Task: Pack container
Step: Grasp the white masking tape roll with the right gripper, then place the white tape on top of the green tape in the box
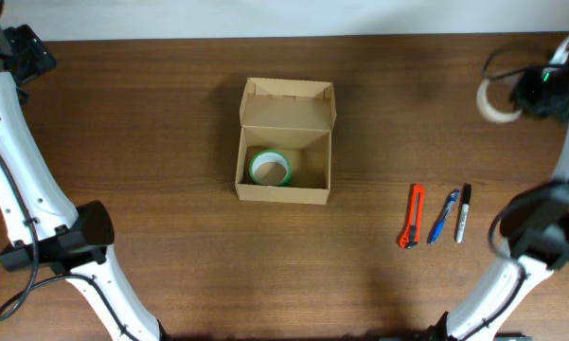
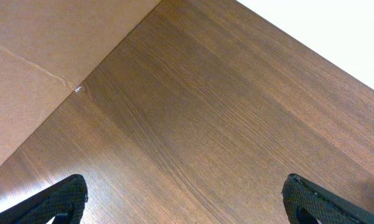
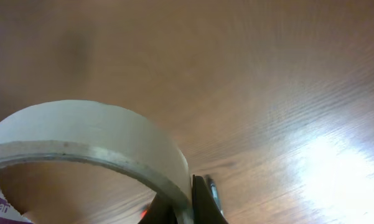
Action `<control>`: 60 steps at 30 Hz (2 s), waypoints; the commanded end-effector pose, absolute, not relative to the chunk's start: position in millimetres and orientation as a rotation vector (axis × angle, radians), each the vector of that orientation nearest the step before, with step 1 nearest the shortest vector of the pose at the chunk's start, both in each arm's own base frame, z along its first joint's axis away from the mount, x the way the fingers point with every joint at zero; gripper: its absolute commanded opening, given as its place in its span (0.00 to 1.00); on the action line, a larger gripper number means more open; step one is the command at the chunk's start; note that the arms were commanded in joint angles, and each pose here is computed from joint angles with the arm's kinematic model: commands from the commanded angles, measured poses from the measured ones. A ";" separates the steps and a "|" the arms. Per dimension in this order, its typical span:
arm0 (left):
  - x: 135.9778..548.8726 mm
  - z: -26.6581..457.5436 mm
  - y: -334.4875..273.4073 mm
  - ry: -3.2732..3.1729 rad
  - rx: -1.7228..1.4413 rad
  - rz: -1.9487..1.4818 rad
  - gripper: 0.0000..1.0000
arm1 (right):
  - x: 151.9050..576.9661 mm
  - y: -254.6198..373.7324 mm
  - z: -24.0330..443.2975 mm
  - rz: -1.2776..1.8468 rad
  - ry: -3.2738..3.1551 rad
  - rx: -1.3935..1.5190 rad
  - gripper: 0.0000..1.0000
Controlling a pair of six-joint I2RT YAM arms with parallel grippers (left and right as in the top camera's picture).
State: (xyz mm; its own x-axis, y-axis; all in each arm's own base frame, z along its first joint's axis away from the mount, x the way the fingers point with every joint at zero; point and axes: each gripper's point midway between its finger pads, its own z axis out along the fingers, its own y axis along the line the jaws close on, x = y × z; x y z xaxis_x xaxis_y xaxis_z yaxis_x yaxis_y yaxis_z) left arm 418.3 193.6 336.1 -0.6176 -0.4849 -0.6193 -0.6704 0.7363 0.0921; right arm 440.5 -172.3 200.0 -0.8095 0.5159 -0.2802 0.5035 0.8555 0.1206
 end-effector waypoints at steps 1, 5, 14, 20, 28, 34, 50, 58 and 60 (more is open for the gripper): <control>411.9 345.0 193.9 2.347 -0.861 0.428 1.00 | 440.5 -107.9 300.7 0.054 2.571 0.403 0.04; 411.9 345.0 193.9 2.347 -0.861 0.428 1.00 | 427.9 -21.5 347.6 0.067 2.500 0.091 0.04; 411.9 345.0 193.9 2.347 -0.861 0.428 1.00 | 398.5 135.8 335.1 -0.042 2.486 -0.428 0.04; 411.9 345.0 193.9 2.347 -0.861 0.428 1.00 | 390.4 174.7 239.5 -0.064 2.668 -0.627 0.04; 411.9 345.0 193.9 2.347 -0.861 0.428 1.00 | 386.6 201.1 145.7 0.008 2.876 -0.746 0.04; 411.9 345.0 193.9 2.347 -0.861 0.428 1.00 | 387.7 213.6 108.4 0.031 2.939 -0.793 0.04; 411.9 345.0 193.9 2.347 -0.861 0.428 1.00 | 397.1 229.6 88.1 0.109 2.921 -0.832 0.04; 412.0 345.0 193.9 2.347 -0.861 0.428 1.00 | 413.8 243.0 88.8 0.151 2.854 -0.781 0.04; 411.9 345.0 193.9 2.347 -0.861 0.428 1.00 | 414.8 244.9 88.7 0.164 2.853 -0.765 0.04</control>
State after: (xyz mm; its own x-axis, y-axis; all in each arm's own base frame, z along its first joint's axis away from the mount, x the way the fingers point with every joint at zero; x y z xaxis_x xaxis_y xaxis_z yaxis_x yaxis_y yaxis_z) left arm 418.3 193.6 336.1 -0.6176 -0.4849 -0.6193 -0.6704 0.7363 0.0921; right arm 418.7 235.3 97.7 -0.8439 -0.4907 -0.2170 -0.5081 0.8608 0.0294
